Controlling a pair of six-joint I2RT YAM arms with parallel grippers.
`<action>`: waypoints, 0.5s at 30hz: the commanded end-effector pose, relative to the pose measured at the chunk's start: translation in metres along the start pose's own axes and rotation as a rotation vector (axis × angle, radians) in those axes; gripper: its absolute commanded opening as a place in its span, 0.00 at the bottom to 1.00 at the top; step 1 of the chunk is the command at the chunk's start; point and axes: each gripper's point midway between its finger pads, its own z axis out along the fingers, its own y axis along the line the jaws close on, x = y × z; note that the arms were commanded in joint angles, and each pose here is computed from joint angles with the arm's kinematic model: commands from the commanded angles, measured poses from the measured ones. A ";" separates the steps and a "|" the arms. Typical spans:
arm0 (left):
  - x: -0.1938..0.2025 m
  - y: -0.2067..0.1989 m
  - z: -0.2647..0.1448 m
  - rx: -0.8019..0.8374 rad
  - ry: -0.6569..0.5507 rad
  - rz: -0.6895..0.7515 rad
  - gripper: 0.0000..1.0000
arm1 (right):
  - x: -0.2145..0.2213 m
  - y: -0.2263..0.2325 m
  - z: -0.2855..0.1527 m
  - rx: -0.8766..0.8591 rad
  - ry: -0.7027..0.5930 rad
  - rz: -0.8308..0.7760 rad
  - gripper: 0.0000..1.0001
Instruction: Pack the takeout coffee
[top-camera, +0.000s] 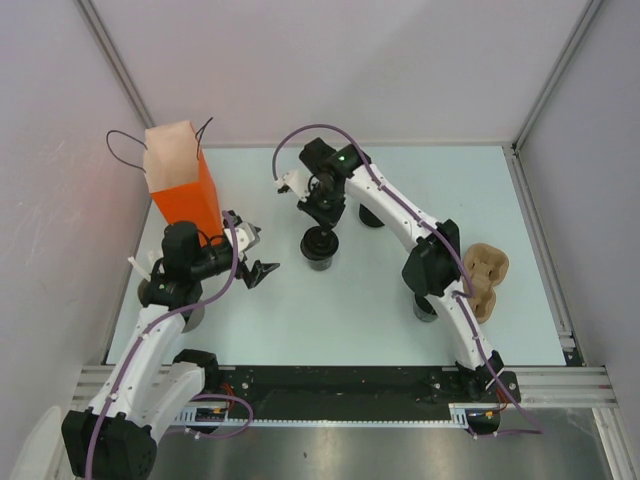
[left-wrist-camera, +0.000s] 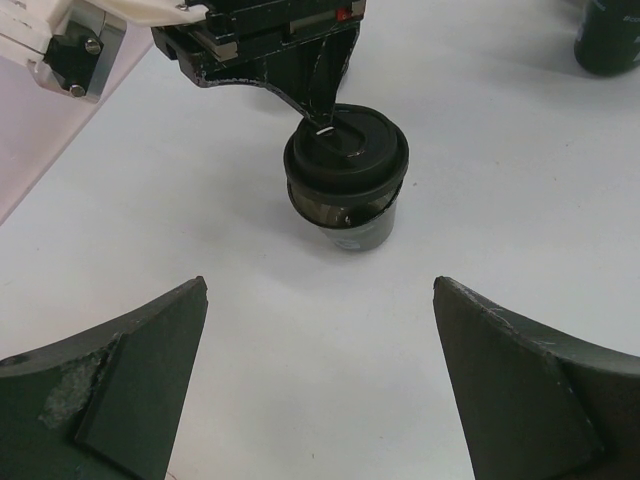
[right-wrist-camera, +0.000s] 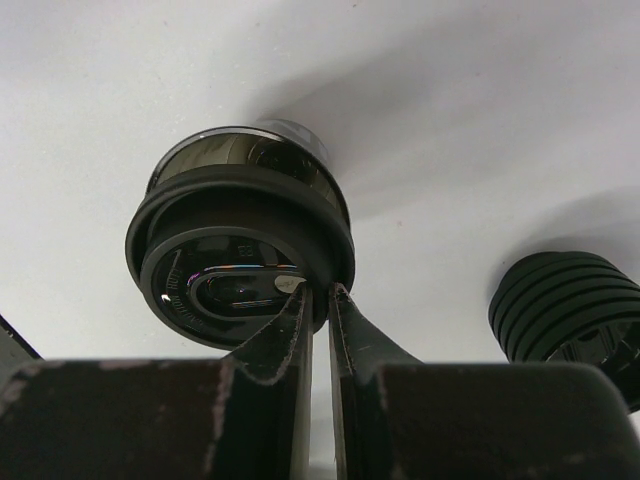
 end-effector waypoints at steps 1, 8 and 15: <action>-0.006 0.001 0.000 0.011 -0.031 0.034 1.00 | -0.003 0.013 -0.037 0.031 -0.014 -0.043 0.12; -0.006 0.001 0.000 0.013 -0.033 0.034 1.00 | 0.007 0.007 -0.029 0.048 0.031 -0.035 0.13; -0.005 0.001 0.000 0.014 -0.030 0.032 1.00 | 0.007 0.004 -0.020 0.058 0.043 -0.034 0.13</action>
